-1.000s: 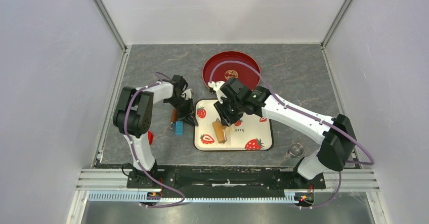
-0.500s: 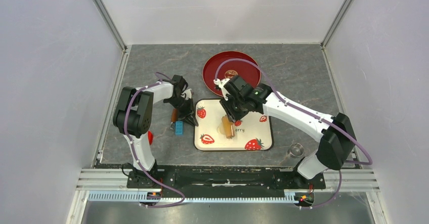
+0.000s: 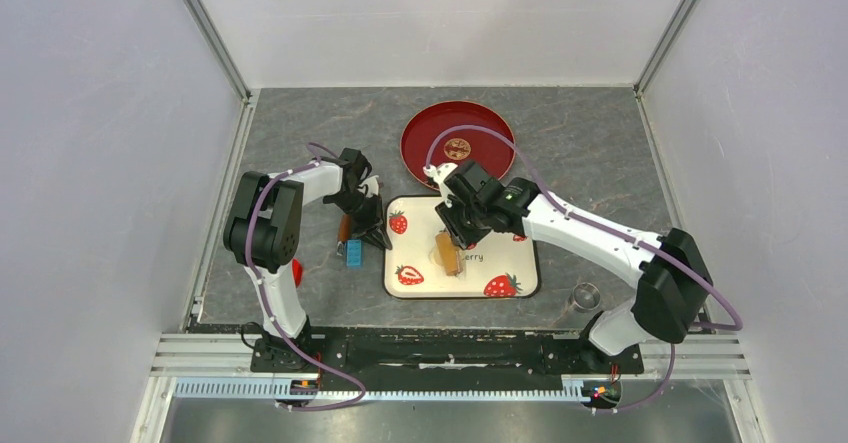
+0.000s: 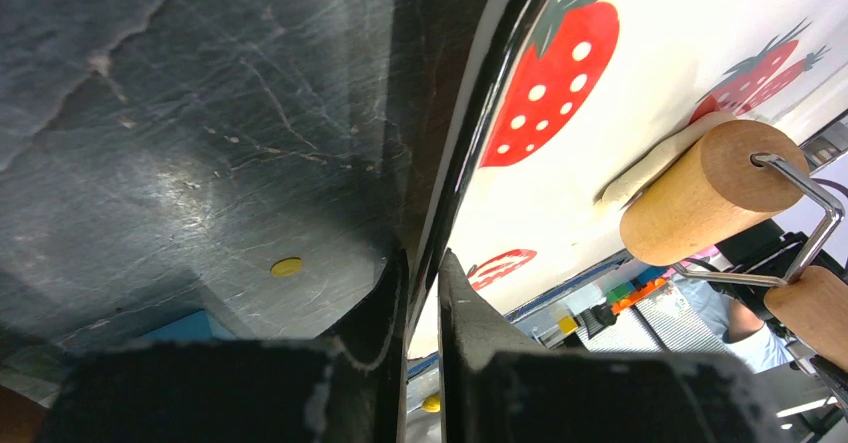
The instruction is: Roll out the dumpling wrappers from the dough
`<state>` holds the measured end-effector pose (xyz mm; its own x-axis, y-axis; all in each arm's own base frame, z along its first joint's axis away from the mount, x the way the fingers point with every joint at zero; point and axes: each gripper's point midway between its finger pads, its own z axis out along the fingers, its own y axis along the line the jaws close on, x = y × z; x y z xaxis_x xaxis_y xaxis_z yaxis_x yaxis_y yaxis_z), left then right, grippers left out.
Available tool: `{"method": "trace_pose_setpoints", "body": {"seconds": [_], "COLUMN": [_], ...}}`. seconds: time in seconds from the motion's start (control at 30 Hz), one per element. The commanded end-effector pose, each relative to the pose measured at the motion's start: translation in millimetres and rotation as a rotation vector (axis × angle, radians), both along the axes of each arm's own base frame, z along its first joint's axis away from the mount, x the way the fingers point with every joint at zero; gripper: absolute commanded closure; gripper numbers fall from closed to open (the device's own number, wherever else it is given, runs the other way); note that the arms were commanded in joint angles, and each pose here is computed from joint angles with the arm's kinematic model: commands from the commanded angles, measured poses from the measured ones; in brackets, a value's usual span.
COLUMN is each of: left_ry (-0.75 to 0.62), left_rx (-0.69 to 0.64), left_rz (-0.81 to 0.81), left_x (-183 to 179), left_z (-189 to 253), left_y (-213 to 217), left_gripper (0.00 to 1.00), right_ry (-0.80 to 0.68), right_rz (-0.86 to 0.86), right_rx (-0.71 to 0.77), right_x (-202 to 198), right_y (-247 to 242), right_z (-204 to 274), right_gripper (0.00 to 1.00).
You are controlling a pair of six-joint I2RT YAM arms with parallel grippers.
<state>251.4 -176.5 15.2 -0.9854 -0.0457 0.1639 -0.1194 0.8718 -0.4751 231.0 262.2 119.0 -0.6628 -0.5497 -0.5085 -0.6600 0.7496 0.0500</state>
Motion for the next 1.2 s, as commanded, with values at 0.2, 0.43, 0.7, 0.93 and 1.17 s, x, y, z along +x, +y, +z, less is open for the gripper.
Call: {"method": "trace_pose_setpoints", "body": {"seconds": [0.2,0.43,0.7,0.93,1.17], "left_ry": [-0.047,-0.058,-0.053,-0.049,-0.05], "left_rx": [0.1,0.15,0.173,0.178,0.188], "left_rz": [0.045,0.045,0.039,0.037,0.034], "left_x": [12.0,12.4,9.8,9.5,10.2], "left_z": [-5.8,-6.6,-8.5,-9.3,-9.2], "left_y": [14.7,25.2,29.3,30.1,31.7], "left_gripper": [0.98,0.98,0.98,0.98,0.98], "right_ry": [0.008,0.032,0.076,0.084,0.089], "right_rz": [-0.107,-0.157,-0.189,-0.221,-0.243], "right_rx": [-0.354,-0.381,-0.423,-0.445,-0.465], "right_x": [4.9,10.1,9.8,12.6,14.4], "right_y": [-86.6,-113.8,-132.1,-146.6,-156.0], "right_z": [-42.4,-45.6,-54.3,-55.1,-55.2], "right_gripper": [1.0,1.0,1.0,1.0,1.0]}}
